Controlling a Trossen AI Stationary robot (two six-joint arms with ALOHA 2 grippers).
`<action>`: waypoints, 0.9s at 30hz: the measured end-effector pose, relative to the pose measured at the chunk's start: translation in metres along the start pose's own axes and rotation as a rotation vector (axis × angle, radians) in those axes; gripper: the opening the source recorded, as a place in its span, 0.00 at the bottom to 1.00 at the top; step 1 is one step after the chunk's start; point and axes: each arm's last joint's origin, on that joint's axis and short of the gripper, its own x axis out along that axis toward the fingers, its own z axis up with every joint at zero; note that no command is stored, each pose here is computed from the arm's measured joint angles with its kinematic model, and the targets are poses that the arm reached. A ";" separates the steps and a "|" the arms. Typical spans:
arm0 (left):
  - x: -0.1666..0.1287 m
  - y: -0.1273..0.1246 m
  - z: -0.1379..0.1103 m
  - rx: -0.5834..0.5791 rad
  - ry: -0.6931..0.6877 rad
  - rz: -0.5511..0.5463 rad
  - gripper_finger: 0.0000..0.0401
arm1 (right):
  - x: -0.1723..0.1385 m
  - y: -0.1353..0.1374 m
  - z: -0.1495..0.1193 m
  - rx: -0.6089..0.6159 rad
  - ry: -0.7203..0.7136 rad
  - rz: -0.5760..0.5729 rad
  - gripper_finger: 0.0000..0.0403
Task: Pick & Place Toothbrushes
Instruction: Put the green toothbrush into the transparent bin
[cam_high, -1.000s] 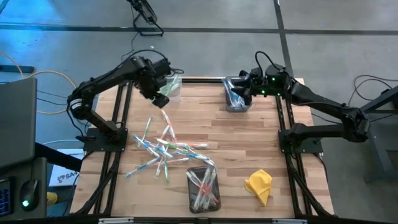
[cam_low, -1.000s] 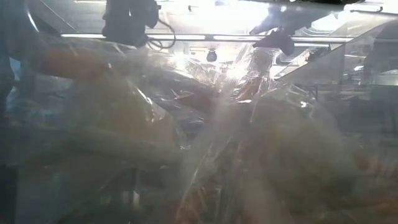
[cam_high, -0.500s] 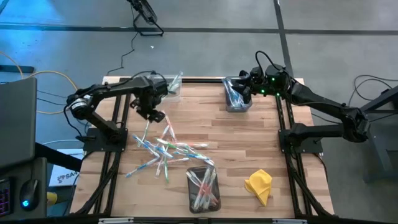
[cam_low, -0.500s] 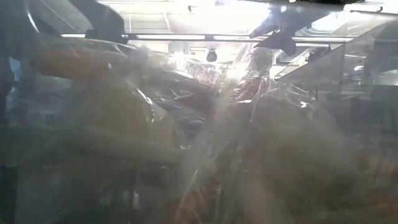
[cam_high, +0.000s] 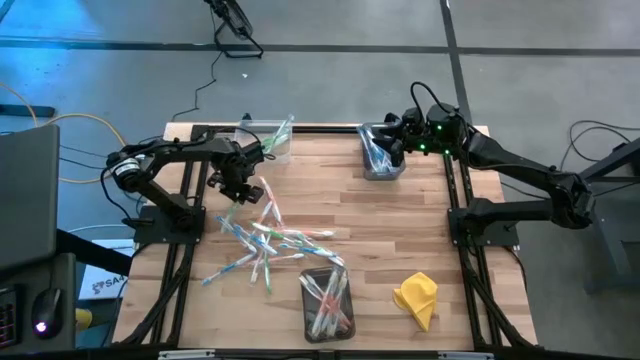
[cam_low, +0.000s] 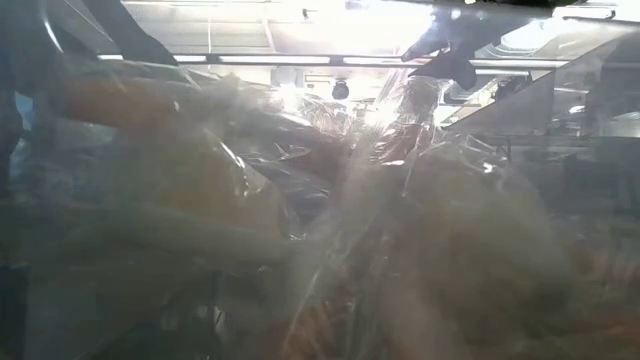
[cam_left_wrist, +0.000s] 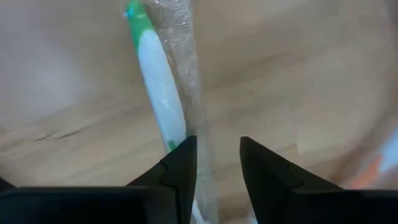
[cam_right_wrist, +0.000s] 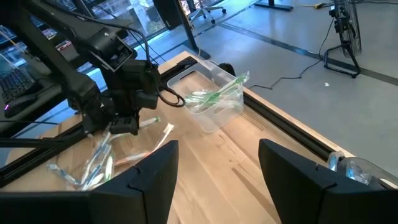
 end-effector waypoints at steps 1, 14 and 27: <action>0.001 0.001 0.000 -0.011 -0.009 0.011 0.29 | 0.000 0.000 0.000 0.000 0.000 0.000 0.53; -0.012 -0.010 0.008 -0.019 -0.007 -0.128 0.29 | 0.000 -0.001 0.000 0.001 -0.006 -0.023 0.53; -0.071 -0.023 0.022 0.055 -0.141 0.040 0.29 | 0.000 -0.002 -0.001 0.004 0.001 -0.055 0.53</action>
